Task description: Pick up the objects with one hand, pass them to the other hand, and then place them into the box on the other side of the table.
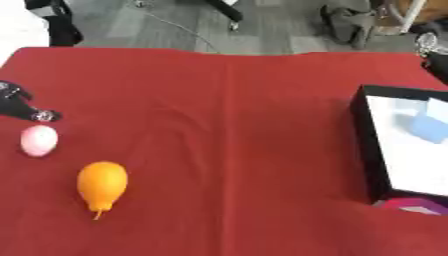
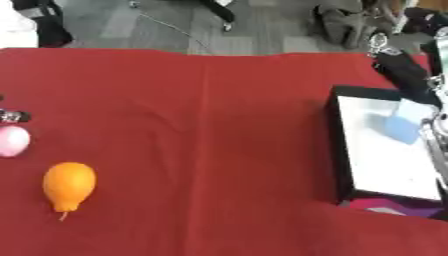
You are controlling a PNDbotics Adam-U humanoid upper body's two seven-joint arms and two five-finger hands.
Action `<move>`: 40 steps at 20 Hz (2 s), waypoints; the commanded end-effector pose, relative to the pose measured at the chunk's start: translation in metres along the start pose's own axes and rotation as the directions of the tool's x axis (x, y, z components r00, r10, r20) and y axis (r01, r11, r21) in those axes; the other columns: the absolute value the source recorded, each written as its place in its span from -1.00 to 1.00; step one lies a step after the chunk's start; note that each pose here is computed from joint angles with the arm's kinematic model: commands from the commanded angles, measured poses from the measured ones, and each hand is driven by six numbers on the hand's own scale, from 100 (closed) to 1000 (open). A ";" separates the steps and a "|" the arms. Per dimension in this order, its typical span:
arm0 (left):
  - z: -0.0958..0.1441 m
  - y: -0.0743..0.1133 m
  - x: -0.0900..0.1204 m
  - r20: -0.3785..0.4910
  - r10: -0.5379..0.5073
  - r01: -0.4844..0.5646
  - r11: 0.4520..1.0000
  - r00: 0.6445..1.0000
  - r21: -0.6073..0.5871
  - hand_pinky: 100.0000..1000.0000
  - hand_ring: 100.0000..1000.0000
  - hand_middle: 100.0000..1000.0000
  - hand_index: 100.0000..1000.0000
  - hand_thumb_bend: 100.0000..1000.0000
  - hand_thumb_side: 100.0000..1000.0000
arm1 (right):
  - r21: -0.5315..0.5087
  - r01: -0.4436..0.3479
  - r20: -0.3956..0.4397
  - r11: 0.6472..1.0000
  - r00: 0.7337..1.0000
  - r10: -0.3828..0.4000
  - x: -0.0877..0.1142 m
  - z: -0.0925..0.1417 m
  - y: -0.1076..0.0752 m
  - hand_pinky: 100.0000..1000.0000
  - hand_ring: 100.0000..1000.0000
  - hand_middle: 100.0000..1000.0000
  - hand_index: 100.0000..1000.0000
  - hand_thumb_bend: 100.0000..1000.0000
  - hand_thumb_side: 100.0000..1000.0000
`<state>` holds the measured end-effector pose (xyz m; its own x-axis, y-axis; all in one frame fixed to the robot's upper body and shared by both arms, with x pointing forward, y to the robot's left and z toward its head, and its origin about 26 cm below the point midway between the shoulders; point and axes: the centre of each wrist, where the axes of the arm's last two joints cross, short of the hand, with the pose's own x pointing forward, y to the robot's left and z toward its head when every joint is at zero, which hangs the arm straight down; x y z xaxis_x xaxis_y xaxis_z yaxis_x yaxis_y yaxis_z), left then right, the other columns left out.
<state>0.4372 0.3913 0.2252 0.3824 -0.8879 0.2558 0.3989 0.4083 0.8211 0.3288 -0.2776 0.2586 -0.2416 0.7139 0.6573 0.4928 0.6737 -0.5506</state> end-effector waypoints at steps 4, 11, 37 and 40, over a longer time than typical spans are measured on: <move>0.002 0.015 -0.010 -0.111 -0.081 0.078 0.997 0.991 -0.026 1.00 0.86 0.54 0.76 -0.04 -0.63 | -0.024 0.006 0.037 1.000 0.999 -0.005 0.008 -0.002 -0.008 0.75 0.86 0.65 0.71 -1.00 0.09; -0.006 0.007 -0.005 -0.161 -0.107 0.113 0.993 0.981 0.026 0.99 0.82 0.50 0.75 -0.13 -0.68 | -0.024 0.019 0.035 1.000 0.999 -0.018 0.009 -0.001 -0.008 0.75 0.85 0.64 0.71 -1.00 0.10; 0.077 0.006 0.071 0.298 -0.080 0.010 0.973 0.951 0.229 0.47 0.25 -0.03 0.03 -1.00 -0.38 | 0.011 0.060 0.091 0.998 0.994 -0.060 0.025 -0.002 -0.003 0.75 0.86 0.68 0.73 -1.00 0.07; 0.093 -0.006 0.088 0.405 -0.091 -0.016 0.967 0.910 0.252 0.45 0.21 -0.05 0.02 -1.00 -0.32 | 0.058 0.077 0.140 0.995 0.987 -0.084 0.040 -0.003 0.002 0.74 0.86 0.70 0.73 -1.00 0.02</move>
<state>0.3994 0.2951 0.2732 0.0152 -0.9311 0.3644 0.2120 0.3591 0.9089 0.3276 -0.2521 0.2754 -0.3594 0.6720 0.6475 0.4233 0.7358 -0.5287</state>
